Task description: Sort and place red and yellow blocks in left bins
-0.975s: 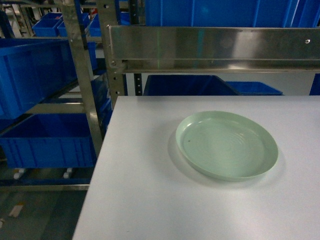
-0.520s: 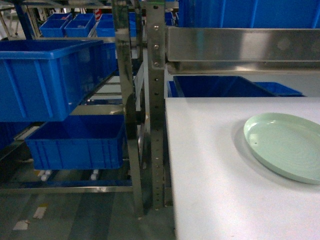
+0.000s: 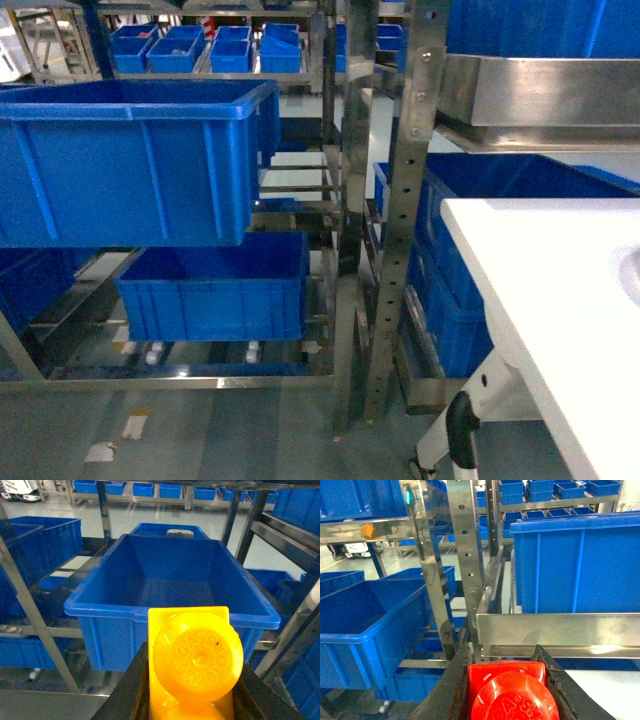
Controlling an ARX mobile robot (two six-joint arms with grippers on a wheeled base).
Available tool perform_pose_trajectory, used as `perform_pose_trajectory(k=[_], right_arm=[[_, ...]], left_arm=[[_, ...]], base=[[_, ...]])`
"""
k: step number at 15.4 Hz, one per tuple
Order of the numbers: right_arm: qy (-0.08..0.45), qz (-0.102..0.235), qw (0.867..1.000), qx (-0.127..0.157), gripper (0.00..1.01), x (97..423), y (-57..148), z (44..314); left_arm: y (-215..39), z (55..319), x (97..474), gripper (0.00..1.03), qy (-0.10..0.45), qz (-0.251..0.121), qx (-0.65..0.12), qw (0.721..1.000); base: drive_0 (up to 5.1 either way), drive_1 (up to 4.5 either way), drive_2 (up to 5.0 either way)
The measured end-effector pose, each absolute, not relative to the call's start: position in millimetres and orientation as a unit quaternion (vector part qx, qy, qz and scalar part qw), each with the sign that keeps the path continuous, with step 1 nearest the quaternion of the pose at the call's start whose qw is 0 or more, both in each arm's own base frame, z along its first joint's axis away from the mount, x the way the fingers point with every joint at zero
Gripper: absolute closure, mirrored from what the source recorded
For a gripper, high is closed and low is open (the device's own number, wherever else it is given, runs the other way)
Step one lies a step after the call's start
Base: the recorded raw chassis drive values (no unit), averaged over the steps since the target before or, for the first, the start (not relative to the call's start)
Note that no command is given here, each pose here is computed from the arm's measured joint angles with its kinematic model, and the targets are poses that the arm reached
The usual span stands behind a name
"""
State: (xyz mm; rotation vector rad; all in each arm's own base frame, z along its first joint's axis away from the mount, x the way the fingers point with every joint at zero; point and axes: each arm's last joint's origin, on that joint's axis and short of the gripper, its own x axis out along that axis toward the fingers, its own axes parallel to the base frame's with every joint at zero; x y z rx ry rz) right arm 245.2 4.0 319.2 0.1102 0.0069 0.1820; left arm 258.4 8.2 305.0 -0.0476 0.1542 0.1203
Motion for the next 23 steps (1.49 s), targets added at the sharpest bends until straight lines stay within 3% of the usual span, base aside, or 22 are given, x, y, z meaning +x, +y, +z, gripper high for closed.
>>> perform_pose_trajectory(k=[23], right_arm=[[0.006, 0.091, 0.994, 0.055, 0.73, 245.9, 4.0, 318.4]], left_arm=[[8.2, 305.0, 258.5, 0.75, 0.077, 0.060, -0.024, 0.995]], base=[[-5.0, 2.43, 2.4]])
